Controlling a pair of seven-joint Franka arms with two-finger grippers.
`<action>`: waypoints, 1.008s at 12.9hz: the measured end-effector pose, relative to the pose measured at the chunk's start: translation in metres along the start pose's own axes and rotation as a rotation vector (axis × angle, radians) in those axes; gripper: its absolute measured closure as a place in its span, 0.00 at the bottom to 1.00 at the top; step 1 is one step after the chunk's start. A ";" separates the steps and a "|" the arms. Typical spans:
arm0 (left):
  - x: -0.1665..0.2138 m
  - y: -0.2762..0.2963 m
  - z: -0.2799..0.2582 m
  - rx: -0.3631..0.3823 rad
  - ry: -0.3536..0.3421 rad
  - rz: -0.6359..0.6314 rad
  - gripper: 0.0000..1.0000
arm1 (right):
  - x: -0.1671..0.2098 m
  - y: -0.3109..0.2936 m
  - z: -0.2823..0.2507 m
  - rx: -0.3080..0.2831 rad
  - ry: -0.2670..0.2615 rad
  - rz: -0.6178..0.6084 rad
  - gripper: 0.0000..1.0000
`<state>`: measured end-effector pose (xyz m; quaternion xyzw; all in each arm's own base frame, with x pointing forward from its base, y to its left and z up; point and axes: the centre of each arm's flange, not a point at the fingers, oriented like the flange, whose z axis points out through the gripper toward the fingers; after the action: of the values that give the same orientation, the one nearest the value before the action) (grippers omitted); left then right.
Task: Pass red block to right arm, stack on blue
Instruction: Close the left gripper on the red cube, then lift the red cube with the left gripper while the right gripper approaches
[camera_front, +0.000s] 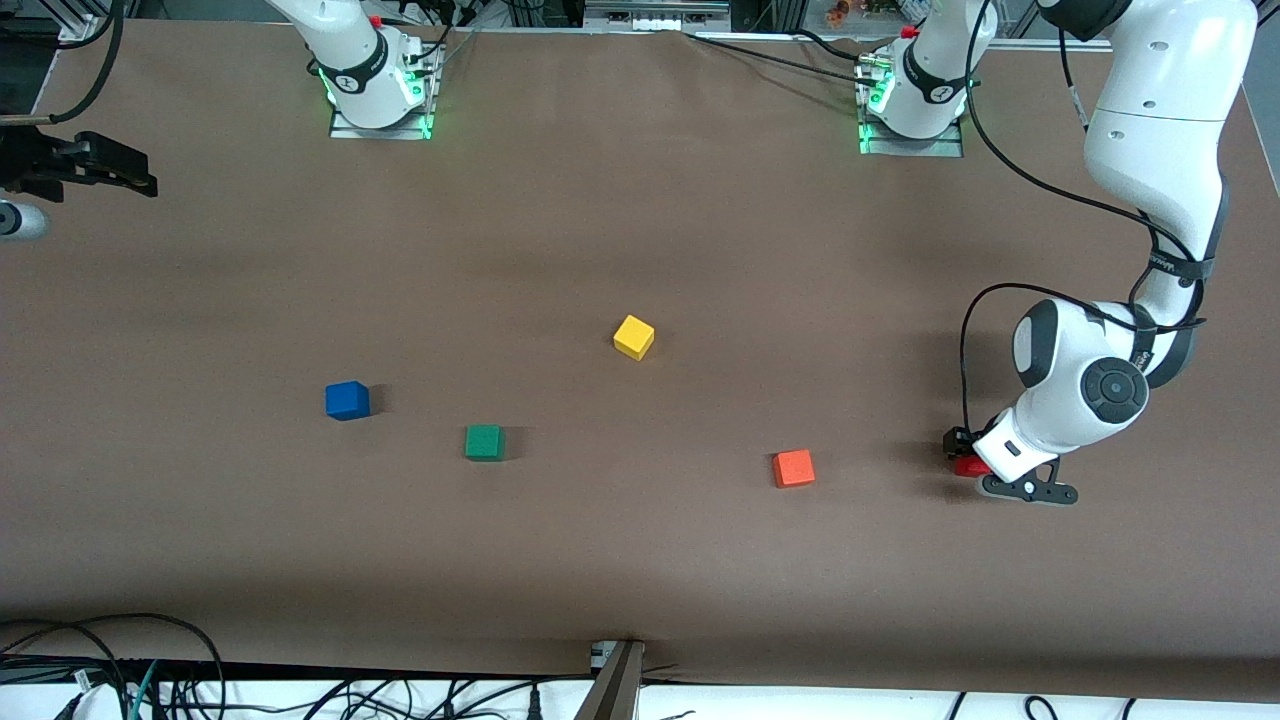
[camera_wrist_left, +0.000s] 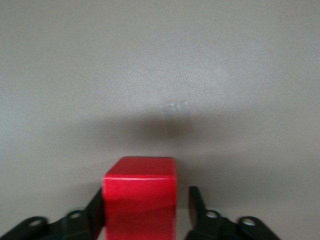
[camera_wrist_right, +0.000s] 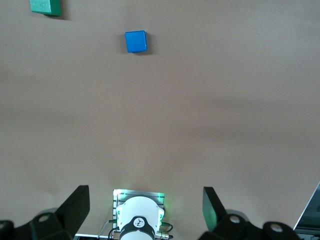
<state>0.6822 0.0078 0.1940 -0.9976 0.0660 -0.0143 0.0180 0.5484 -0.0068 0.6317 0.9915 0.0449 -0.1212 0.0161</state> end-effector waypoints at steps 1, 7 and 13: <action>0.000 0.000 0.000 0.000 0.000 0.000 0.44 | 0.000 0.000 0.000 0.000 0.000 0.000 0.00; 0.004 0.014 -0.004 -0.007 0.011 0.021 0.44 | 0.000 0.000 0.000 0.000 0.000 0.000 0.00; 0.019 0.054 -0.076 -0.026 0.066 0.145 0.44 | 0.015 -0.004 0.016 0.027 -0.030 -0.012 0.00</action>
<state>0.6915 -0.0504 0.2679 -0.9893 0.1388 -0.0452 0.0036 0.5584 -0.0020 0.6128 0.9894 0.0489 -0.1367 0.0026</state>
